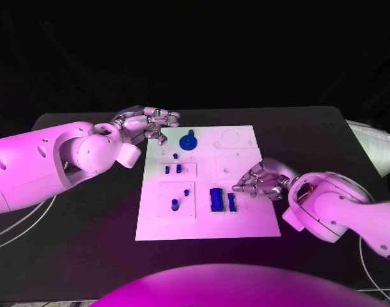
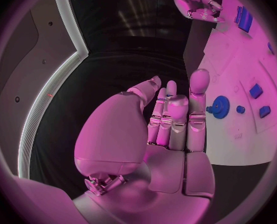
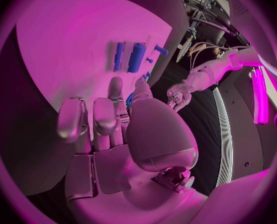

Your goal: Assemble the parts on the task board

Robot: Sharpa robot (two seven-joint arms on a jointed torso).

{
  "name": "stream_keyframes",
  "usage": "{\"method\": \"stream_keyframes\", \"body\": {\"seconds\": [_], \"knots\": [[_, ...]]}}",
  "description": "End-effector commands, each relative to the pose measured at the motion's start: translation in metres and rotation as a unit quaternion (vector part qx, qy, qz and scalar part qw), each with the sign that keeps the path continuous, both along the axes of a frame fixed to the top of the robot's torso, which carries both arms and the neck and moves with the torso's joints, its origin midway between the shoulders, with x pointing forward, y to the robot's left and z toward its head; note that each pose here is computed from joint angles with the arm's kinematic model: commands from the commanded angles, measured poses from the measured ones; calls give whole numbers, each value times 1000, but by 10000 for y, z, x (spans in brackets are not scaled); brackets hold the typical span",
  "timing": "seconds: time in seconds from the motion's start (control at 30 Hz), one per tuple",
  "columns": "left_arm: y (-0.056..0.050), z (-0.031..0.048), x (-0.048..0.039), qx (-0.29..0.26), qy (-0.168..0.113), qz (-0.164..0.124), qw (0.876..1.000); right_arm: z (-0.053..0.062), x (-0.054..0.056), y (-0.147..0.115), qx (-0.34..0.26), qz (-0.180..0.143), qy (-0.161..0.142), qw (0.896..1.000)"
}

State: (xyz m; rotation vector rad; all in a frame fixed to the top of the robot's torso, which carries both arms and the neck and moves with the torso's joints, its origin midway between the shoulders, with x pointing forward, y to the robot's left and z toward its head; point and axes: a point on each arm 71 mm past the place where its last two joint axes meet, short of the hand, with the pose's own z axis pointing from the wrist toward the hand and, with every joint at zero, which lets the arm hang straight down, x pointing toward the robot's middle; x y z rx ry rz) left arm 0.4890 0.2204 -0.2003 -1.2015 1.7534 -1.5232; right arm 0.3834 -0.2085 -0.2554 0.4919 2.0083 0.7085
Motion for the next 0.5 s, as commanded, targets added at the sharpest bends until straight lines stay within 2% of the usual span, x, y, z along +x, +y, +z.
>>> {"method": "stream_keyframes", "body": {"seconds": [0.03,0.13,0.27,0.37,0.4,0.5], "knots": [[25,4,35,-29,-2,28,999,68,157,-58,168,-28,2,985],[70,-26,69,-37,-6,51,998,86,353,-174,245,-51,1,968],[131,-100,111,-43,-12,83,996,60,593,-311,328,-88,-8,941],[163,-151,158,-46,-18,103,993,18,764,-374,370,-112,-16,922],[180,-180,185,-46,-21,114,992,-11,851,-393,390,-125,-20,912],[214,-225,229,-45,-29,133,990,-64,988,-389,420,-141,-25,896]]}}
